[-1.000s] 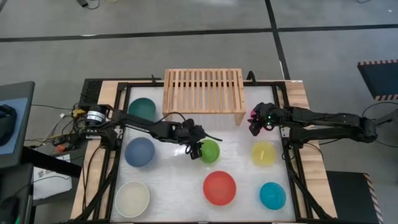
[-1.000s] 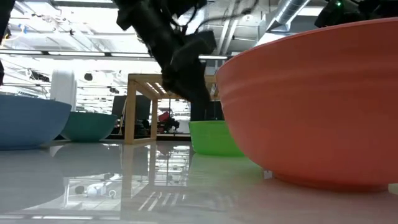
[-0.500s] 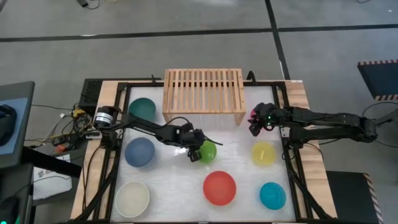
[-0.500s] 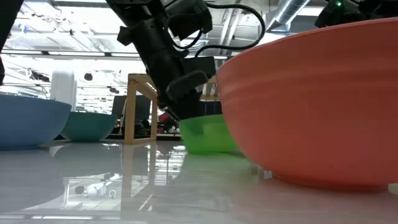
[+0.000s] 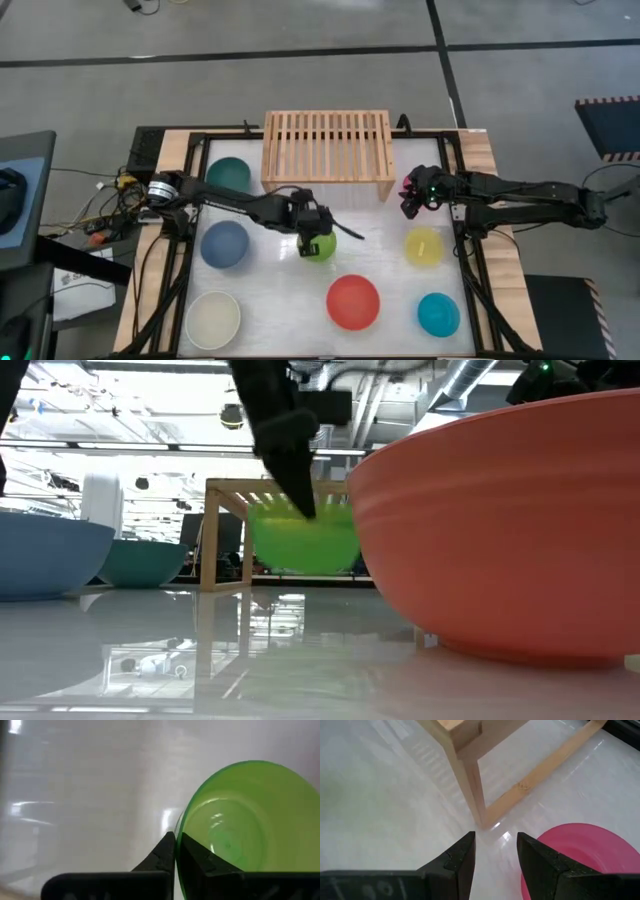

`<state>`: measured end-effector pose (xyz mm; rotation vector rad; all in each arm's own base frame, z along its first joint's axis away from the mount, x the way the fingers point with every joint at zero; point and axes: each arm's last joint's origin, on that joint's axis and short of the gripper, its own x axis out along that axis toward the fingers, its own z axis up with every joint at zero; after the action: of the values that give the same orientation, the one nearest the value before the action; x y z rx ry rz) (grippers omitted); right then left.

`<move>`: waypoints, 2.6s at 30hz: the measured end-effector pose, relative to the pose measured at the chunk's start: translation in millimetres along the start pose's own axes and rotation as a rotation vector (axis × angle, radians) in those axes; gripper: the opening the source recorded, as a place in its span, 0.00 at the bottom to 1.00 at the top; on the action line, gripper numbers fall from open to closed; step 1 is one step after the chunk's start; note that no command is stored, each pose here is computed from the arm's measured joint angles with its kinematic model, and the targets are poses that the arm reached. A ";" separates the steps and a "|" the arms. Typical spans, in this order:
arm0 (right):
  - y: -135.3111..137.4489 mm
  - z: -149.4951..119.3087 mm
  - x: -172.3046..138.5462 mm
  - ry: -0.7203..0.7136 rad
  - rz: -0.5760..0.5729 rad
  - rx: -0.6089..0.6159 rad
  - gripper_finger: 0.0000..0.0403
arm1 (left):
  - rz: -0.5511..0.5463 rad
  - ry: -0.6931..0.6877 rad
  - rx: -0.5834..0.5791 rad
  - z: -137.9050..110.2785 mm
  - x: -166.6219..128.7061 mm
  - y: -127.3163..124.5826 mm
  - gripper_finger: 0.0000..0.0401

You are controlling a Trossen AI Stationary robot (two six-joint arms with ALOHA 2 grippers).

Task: Place and stack bowls onto a shelf
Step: Put the green transparent bowl on the shelf, then stack the red transparent bowl on top of the green transparent bowl

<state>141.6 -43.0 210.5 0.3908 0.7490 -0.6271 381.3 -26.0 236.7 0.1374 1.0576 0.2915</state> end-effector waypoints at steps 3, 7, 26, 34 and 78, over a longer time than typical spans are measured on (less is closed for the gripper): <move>-0.4 -1.1 0.0 0.011 -0.005 -0.002 0.42 | 0.065 0.000 0.012 12.4 -25.2 18.8 0.00; -0.6 -1.4 0.0 0.014 -0.007 -0.001 0.42 | 0.141 -0.037 0.005 23.7 -60.4 54.0 0.00; -1.9 -1.2 0.0 0.001 -0.044 -0.003 0.42 | 0.310 -0.045 -0.583 -31.6 -87.6 271.4 0.00; -4.0 -2.9 0.0 0.003 -0.093 0.007 0.42 | 0.169 -0.011 -0.600 -43.6 -71.4 286.8 0.02; -88.5 -0.1 55.4 0.365 -0.606 0.404 0.47 | 0.164 -0.618 -0.183 -84.5 -118.6 122.8 0.37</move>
<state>115.3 -130.7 160.4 0.6679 1.1057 -1.3104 232.5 53.0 325.5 0.1375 0.4042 0.4571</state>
